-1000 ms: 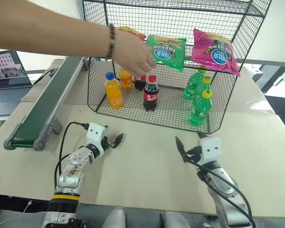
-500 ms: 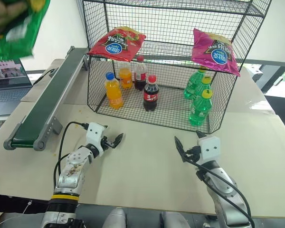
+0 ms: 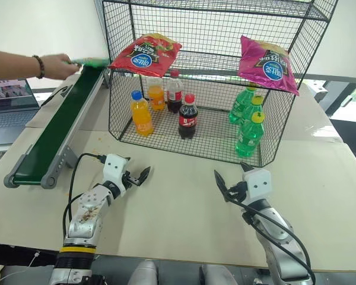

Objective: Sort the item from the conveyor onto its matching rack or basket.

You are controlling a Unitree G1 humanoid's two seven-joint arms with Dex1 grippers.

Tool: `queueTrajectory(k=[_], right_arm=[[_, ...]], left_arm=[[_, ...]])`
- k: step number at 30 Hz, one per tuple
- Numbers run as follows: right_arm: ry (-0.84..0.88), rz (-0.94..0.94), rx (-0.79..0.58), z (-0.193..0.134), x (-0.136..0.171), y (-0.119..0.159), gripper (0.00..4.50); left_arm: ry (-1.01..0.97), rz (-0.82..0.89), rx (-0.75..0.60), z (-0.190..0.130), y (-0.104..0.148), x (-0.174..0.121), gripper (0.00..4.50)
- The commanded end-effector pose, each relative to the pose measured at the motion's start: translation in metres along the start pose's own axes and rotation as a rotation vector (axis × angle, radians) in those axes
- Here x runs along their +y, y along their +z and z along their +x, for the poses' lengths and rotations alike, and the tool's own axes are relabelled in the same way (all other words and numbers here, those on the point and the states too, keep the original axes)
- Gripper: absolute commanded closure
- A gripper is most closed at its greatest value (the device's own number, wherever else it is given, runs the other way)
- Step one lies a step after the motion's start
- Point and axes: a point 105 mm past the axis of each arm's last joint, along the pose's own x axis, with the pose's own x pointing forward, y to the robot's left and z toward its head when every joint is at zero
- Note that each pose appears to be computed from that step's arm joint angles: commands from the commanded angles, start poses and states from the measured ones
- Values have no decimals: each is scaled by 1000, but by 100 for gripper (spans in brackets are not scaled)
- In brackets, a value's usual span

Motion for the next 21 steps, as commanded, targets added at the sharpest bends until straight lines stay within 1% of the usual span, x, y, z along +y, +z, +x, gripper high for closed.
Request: queueTrajectory(k=[1,7,10,12,14,17,21], right_arm=[[5,-8,-57,-1,-1,14,0],[18,-8,-54,0,1,15,0],[48,-17,-62,2,2,18,0],[90,-28,-75,3,1,24,0],[151,-34,-93,4,1,32,0],[279,-30,-125,6,7,47,0],[505,26,-188,9,27,74,0]], left_arm=[[20,10,-44,-5,13,6,4],[32,-14,-41,-13,10,12,4],[22,-49,-62,-20,16,15,4],[-26,-80,-90,-29,25,10,4],[-75,-136,-110,-43,34,5,4],[-85,-241,-123,-70,47,6,4],[-11,-501,-163,-114,59,26,4]])
